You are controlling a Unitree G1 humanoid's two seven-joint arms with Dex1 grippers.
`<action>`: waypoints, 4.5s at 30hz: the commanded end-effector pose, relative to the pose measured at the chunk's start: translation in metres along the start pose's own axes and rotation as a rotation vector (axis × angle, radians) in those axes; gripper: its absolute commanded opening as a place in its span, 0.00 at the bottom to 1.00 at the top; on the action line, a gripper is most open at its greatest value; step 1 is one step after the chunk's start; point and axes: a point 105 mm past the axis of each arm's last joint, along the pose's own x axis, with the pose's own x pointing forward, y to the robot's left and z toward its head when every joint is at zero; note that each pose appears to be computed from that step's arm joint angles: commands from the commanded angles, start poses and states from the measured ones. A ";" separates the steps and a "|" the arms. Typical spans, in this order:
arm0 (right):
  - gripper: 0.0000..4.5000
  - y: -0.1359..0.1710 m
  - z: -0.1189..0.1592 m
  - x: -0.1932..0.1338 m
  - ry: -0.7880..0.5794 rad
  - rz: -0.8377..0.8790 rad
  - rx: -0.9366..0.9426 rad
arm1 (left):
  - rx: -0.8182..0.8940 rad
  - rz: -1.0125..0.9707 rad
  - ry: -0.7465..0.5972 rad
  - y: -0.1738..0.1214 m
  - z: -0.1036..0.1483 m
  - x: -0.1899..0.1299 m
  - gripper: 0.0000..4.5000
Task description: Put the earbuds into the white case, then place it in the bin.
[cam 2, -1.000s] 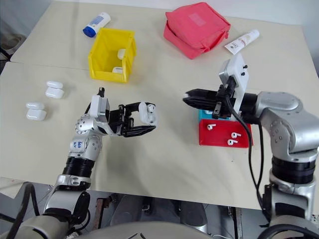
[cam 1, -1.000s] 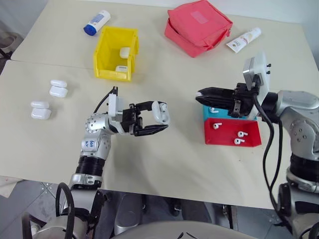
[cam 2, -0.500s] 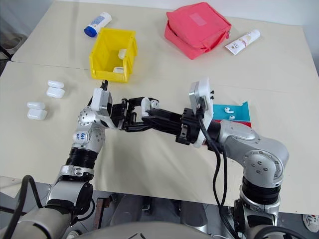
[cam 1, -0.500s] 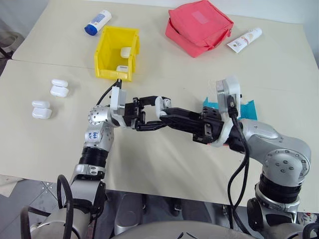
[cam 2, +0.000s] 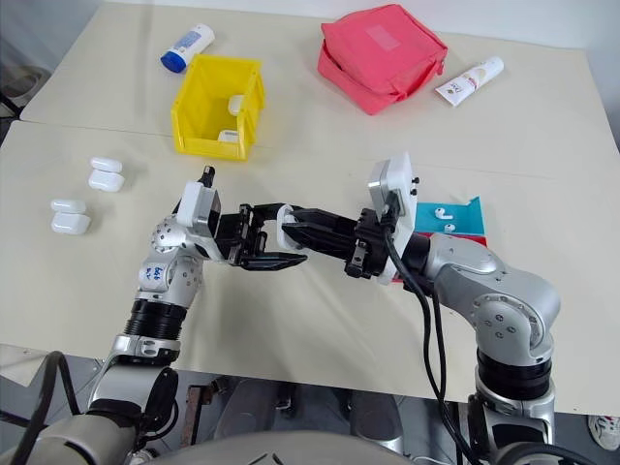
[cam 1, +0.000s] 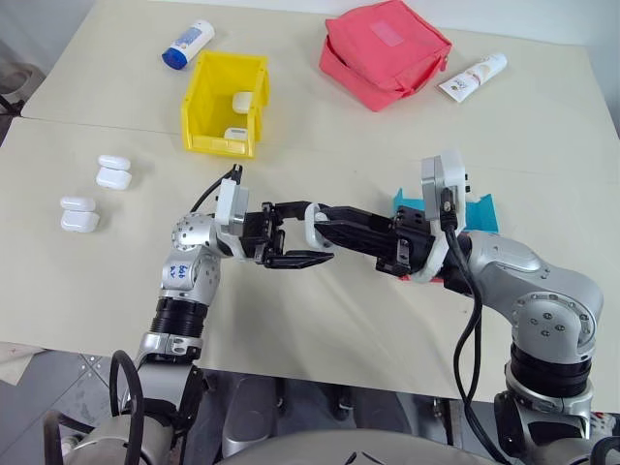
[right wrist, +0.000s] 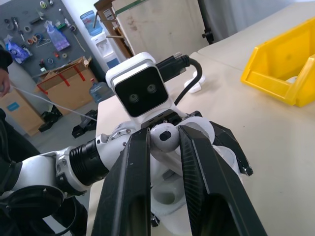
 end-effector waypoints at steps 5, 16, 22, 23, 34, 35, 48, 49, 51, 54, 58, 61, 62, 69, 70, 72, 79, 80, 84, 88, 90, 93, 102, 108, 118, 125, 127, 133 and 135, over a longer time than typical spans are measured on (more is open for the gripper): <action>0.11 0.006 -0.008 -0.005 0.041 0.009 0.004 | 0.071 0.018 -0.047 0.008 0.022 0.003 0.62; 0.11 -0.015 -0.026 -0.013 0.147 -0.088 -0.053 | 0.059 -0.013 -0.071 -0.001 0.025 0.008 0.62; 0.11 -0.026 -0.034 -0.015 0.201 -0.099 -0.084 | 0.065 -0.033 -0.057 -0.004 0.024 0.007 0.62; 0.11 -0.027 -0.035 -0.015 0.215 -0.103 -0.081 | 0.070 -0.031 -0.056 -0.004 0.024 0.007 0.62; 0.11 -0.046 -0.050 -0.019 0.342 -0.164 -0.025 | 0.119 -0.043 -0.033 -0.002 0.023 0.007 0.62; 0.11 -0.046 -0.050 -0.019 0.342 -0.167 -0.019 | 0.123 -0.048 -0.028 -0.003 0.022 0.007 0.62; 0.11 -0.049 -0.053 -0.026 0.237 -0.229 0.130 | 0.159 -0.008 -0.060 0.001 0.024 0.009 0.62; 0.11 -0.049 -0.053 -0.026 0.238 -0.227 0.128 | 0.158 -0.008 -0.059 0.001 0.024 0.009 0.62; 0.11 -0.047 -0.051 -0.025 0.234 -0.216 0.117 | 0.155 -0.007 -0.055 0.001 0.023 0.009 0.62; 0.11 -0.042 -0.046 -0.022 0.223 -0.190 0.089 | 0.146 -0.004 -0.047 0.001 0.022 0.008 0.62; 0.11 -0.036 -0.038 -0.020 0.206 -0.154 0.045 | 0.130 -0.002 -0.036 0.001 0.019 0.006 0.62; 0.11 -0.032 -0.033 -0.018 0.199 -0.134 0.018 | 0.117 -0.002 -0.032 0.000 0.018 0.005 0.62; 0.11 -0.031 -0.032 -0.018 0.197 -0.127 0.011 | 0.114 -0.003 -0.031 0.000 0.018 0.005 0.62; 0.38 -0.030 -0.023 -0.015 0.175 -0.120 -0.032 | 0.105 -0.003 -0.026 0.001 0.016 0.004 0.62; 0.38 -0.029 -0.022 -0.015 0.173 -0.116 -0.036 | 0.104 -0.002 -0.025 0.001 0.016 0.004 0.62; 0.38 -0.028 -0.020 -0.014 0.171 -0.109 -0.044 | 0.101 0.000 -0.024 0.002 0.015 0.003 0.62; 0.38 -0.024 -0.011 -0.020 0.175 -0.095 -0.083 | 0.079 0.015 -0.012 0.003 0.011 -0.001 0.62; 0.38 -0.025 -0.009 -0.021 0.176 -0.095 -0.089 | 0.074 0.018 -0.008 0.003 0.010 -0.002 0.62; 0.38 -0.025 -0.001 -0.028 0.186 -0.103 -0.125 | 0.056 0.030 0.011 0.005 0.006 -0.007 0.62; 0.38 -0.033 0.003 -0.040 0.229 -0.152 -0.178 | 0.048 0.033 0.041 0.007 0.003 -0.010 0.62; 0.38 -0.038 0.004 -0.047 0.251 -0.181 -0.197 | 0.053 0.034 0.050 0.009 0.004 -0.010 0.62; 0.38 -0.048 0.003 -0.060 0.281 -0.237 -0.223 | 0.047 0.032 0.104 0.012 0.002 -0.009 0.62; 0.23 -0.075 0.004 -0.127 0.389 -0.464 -0.294 | 0.079 -0.043 0.394 0.023 -0.004 0.002 0.62; 0.00 -0.060 0.022 -0.117 0.341 -0.441 -0.376 | 0.106 -0.090 0.431 0.025 0.001 0.010 0.62; 0.00 -0.016 0.021 -0.021 0.447 -0.152 -0.472 | 0.121 -0.104 0.475 0.025 -0.001 0.015 0.62; 0.00 -0.001 0.040 0.012 0.421 -0.026 -0.600 | 0.127 -0.089 0.477 0.027 -0.004 0.015 0.62; 0.00 0.002 0.041 0.019 0.430 0.017 -0.624 | 0.126 -0.083 0.478 0.027 -0.006 0.014 0.62; 0.00 -0.004 0.030 0.032 0.515 0.055 -0.672 | 0.127 -0.071 0.477 0.028 -0.009 0.014 0.62; 0.00 -0.011 0.026 0.033 0.549 0.038 -0.688 | 0.134 -0.065 0.470 0.029 -0.008 0.014 0.62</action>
